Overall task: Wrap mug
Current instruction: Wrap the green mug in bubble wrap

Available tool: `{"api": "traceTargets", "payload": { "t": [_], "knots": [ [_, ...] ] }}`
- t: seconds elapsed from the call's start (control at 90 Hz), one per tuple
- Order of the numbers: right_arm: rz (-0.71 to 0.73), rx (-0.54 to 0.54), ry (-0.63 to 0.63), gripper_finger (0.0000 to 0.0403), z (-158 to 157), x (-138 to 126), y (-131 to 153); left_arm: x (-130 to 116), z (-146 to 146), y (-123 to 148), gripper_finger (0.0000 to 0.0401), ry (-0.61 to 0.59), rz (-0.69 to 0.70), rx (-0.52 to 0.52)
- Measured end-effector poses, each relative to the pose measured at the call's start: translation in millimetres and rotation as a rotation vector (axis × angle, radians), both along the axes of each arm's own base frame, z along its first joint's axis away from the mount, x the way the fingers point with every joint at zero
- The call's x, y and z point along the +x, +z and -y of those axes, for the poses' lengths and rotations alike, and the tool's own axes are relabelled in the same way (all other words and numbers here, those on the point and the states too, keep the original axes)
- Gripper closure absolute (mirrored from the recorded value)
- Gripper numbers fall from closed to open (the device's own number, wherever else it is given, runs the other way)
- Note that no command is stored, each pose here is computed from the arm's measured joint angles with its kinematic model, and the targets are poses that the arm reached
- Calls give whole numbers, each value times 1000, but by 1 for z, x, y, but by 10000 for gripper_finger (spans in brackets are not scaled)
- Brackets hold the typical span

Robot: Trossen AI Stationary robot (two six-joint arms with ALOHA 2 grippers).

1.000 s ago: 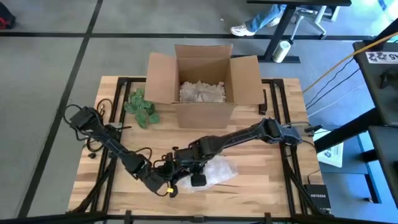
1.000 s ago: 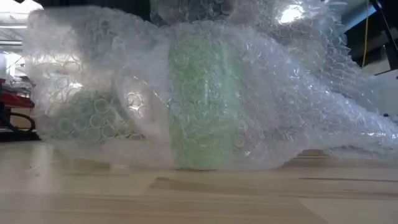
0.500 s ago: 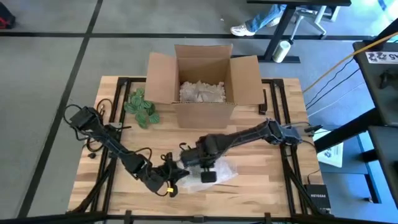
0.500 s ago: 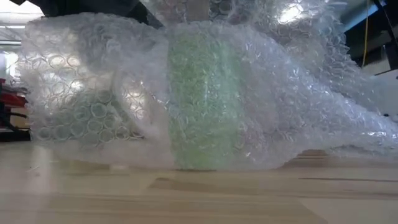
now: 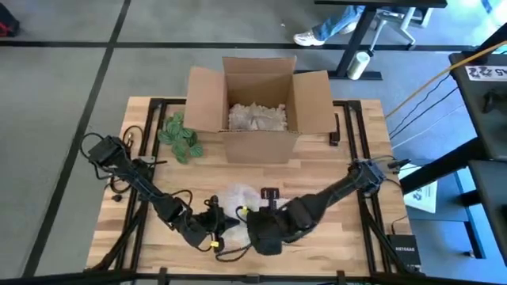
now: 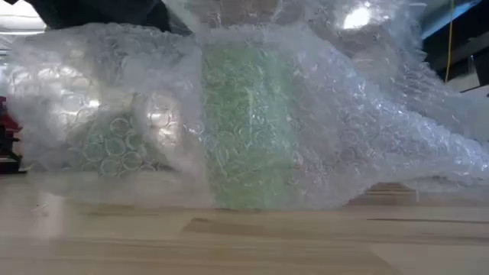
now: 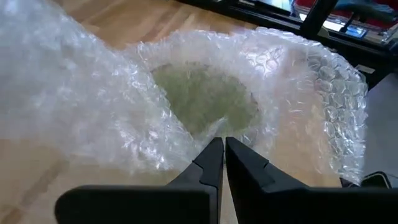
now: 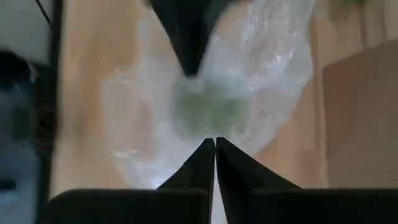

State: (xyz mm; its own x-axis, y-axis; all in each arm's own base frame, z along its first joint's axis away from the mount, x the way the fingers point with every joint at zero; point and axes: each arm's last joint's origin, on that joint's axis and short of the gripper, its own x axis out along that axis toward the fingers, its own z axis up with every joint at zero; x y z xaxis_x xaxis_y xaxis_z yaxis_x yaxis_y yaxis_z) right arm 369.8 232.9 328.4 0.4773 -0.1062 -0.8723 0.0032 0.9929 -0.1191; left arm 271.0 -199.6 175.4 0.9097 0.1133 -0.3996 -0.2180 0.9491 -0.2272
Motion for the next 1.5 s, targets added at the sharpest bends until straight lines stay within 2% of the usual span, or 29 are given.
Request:
{"api": "traceTargets", "payload": {
  "t": [0.2,0.411,0.589,0.722,0.844,0.933,1.044,1.111,1.289,1.367,1.5],
  "knots": [
    [96,7,-92,402,-45,-31,-5,-2,2,0,401,-10,-1,5],
    [293,-111,-296,402,-84,-73,-43,-2,2,0,401,-10,0,4],
    [455,-174,-449,402,-84,-85,-89,1,1,2,401,-2,16,-9],
    [554,-134,-511,402,-76,-75,-124,4,0,5,401,-11,44,2],
    [580,-50,-455,403,-61,-53,-140,5,-2,6,401,-10,52,9],
    [606,65,-309,403,-50,-32,-146,6,-3,6,401,-6,53,9],
    [730,215,-95,403,-30,-11,-138,6,-3,6,401,-16,48,2],
    [761,237,-37,403,-13,-7,-131,6,-3,6,401,-22,47,-3],
    [682,178,-52,403,26,-24,-127,6,-2,6,401,-24,46,-15],
    [665,201,-49,403,37,-41,-127,6,-2,6,401,-25,45,-17],
    [634,263,-119,403,53,-79,-138,7,-3,6,401,-23,48,-18]
  ]
}}
